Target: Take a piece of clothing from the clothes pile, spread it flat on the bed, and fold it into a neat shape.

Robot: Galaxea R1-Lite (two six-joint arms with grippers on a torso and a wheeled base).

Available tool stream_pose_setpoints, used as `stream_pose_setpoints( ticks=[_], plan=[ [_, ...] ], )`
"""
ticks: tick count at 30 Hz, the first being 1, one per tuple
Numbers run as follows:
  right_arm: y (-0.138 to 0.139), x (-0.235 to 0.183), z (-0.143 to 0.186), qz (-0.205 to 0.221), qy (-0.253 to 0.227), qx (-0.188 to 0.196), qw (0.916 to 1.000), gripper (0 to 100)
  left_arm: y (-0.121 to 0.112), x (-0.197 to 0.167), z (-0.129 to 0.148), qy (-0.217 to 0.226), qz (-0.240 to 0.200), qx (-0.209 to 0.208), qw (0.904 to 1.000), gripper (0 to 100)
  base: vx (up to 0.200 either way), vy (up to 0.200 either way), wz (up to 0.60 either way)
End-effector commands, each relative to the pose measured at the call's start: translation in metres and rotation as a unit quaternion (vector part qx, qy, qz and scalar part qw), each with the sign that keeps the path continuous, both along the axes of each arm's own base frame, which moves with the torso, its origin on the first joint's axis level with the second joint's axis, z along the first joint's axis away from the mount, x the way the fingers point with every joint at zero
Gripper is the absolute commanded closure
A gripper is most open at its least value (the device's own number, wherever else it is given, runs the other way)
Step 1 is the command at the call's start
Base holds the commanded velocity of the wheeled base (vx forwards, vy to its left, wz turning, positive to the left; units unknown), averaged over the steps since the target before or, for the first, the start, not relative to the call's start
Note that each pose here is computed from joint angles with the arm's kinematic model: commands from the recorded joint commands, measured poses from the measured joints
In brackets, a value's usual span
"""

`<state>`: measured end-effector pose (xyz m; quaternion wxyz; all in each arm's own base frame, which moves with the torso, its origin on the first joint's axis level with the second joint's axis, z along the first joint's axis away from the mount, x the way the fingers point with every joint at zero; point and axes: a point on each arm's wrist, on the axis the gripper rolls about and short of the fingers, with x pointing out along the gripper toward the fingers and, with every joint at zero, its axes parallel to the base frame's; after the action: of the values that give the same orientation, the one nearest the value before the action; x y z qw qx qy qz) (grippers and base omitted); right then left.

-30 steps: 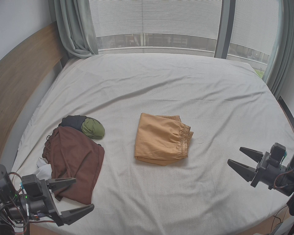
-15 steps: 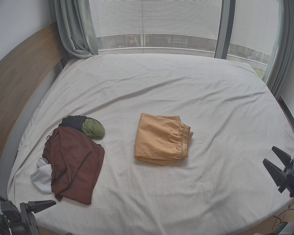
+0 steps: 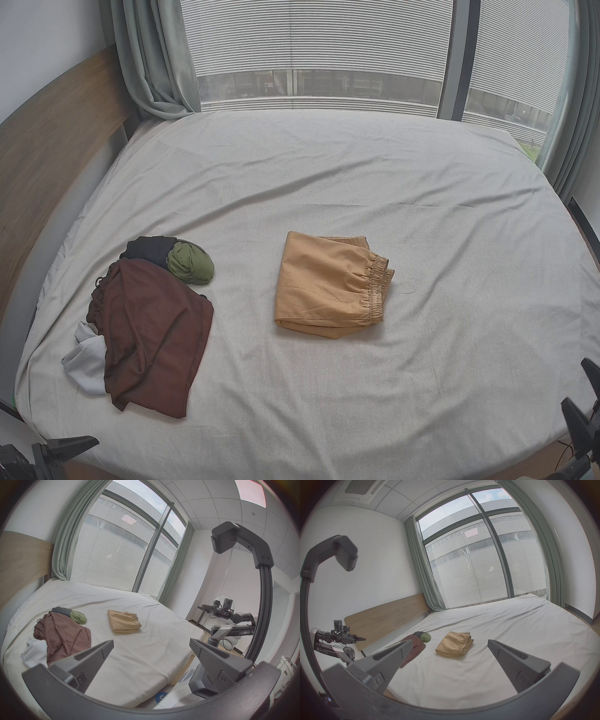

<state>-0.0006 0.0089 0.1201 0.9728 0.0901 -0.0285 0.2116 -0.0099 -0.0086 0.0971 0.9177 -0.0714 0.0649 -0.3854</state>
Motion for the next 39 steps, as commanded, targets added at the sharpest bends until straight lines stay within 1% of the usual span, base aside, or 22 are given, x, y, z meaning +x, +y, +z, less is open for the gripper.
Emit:
stream_pose_setpoints(
  ticks=[1,3,6,7,8,10,11,12,14,16,17,21,25,26,28,29,30,31,34,35,37,39],
  plan=[
    [0.001,-0.026,-0.027,0.011,-0.039,-0.003,0.9992,0,0.003,-0.011,-0.012,-0.028,0.015,-0.012,0.9994,0,0.0,0.0,0.0],
    [0.001,-0.025,-0.031,0.009,-0.019,-0.007,0.9997,0,0.003,-0.011,-0.012,-0.03,0.02,-0.011,0.9993,0,0.0,0.0,0.0],
    [0.001,-0.024,-0.036,-0.002,-0.002,-0.024,0.9997,0,0.004,-0.011,-0.012,-0.03,0.043,-0.008,0.9986,0,0.0,0.0,0.0],
    [-0.002,-0.023,-0.039,-0.073,0.01,-0.035,0.9966,0,0.004,-0.009,-0.013,-0.03,0.083,-0.005,0.9961,0,0.0,0.0,0.0],
    [-0.004,-0.023,-0.039,-0.102,0.011,-0.036,0.994,0,0.004,-0.009,-0.013,-0.03,0.094,-0.004,0.9951,0,0.0,0.0,0.0],
    [-0.008,-0.023,-0.038,-0.193,0.017,-0.044,0.98,0,0.005,-0.008,-0.013,-0.03,0.133,-0.002,0.9907,0,0.0,0.0,0.0],
    [-0.008,-0.023,-0.038,-0.207,0.017,-0.054,0.9767,0,0.005,-0.008,-0.013,-0.032,0.145,0.001,0.9889,0,0.0,0.0,0.0],
    [-0.008,-0.023,-0.038,-0.21,0.011,-0.068,0.9752,0,0.006,-0.008,-0.013,-0.033,0.162,0.003,0.9862,0,0.0,0.0,0.0],
    [-0.009,-0.023,-0.038,-0.221,-0.001,-0.081,0.9719,0,0.007,-0.007,-0.012,-0.034,0.192,0.007,0.9808,0,0.0,0.0,0.0],
    [-0.01,-0.022,-0.043,-0.243,0.024,-0.078,0.9667,0,0.007,-0.007,-0.012,-0.035,0.231,0.011,0.9723,0,0.0,0.0,0.0],
    [-0.01,-0.022,-0.044,-0.243,0.032,-0.075,0.9667,0,0.008,-0.006,-0.012,-0.036,0.244,0.013,0.969,0,0.0,0.0,0.0],
    [-0.01,-0.022,-0.045,-0.231,0.032,-0.08,0.969,0,0.009,-0.006,-0.013,-0.039,0.292,0.031,0.9552,0,0.0,0.0,0.0],
    [-0.01,-0.022,-0.045,-0.23,0.032,-0.083,0.9692,0,0.009,-0.006,-0.013,-0.038,0.299,0.031,0.9529,0,0.0,0.0,0.0],
    [-0.01,-0.022,-0.045,-0.23,0.032,-0.083,0.9692,0,0.009,-0.006,-0.013,-0.038,0.305,0.031,0.9511,0,0.0,0.0,0.0],
    [-0.01,-0.022,-0.045,-0.23,0.032,-0.083,0.9692,0,0.008,-0.006,-0.014,-0.043,0.337,0.037,0.9399,0,0.0,0.0,0.0],
    [-0.01,-0.022,-0.045,-0.23,0.031,-0.084,0.9691,0,0.007,-0.008,-0.014,-0.057,0.365,0.049,0.928,0,0.0,0.0,0.0],
    [-0.01,-0.022,-0.045,-0.23,0.031,-0.084,0.9691,0,0.007,-0.008,-0.014,-0.059,0.367,0.051,0.927,0,0.0,0.0,0.0],
    [-0.01,-0.022,-0.045,-0.23,0.031,-0.084,0.9691,0,0.007,-0.01,-0.015,-0.072,0.373,0.06,0.923,0,0.0,0.0,0.0],
    [-0.01,-0.022,-0.045,-0.229,0.031,-0.083,0.9693,0,0.008,-0.012,-0.016,-0.087,0.369,0.058,0.9236,0,0.0,0.0,0.0],
    [-0.01,-0.022,-0.045,-0.229,0.031,-0.084,0.9693,0,0.008,-0.013,-0.019,-0.079,0.37,0.072,0.9227,0,0.0,0.0,0.0],
    [-0.01,-0.022,-0.045,-0.229,0.031,-0.087,0.9692,0,0.008,-0.013,-0.023,-0.057,0.38,0.077,0.9199,0,0.0,0.0,0.0],
    [-0.01,-0.022,-0.045,-0.228,0.031,-0.087,0.9693,0,0.009,-0.013,-0.022,-0.064,0.389,0.074,0.9161,0,0.0,0.0,0.0]
  ],
)
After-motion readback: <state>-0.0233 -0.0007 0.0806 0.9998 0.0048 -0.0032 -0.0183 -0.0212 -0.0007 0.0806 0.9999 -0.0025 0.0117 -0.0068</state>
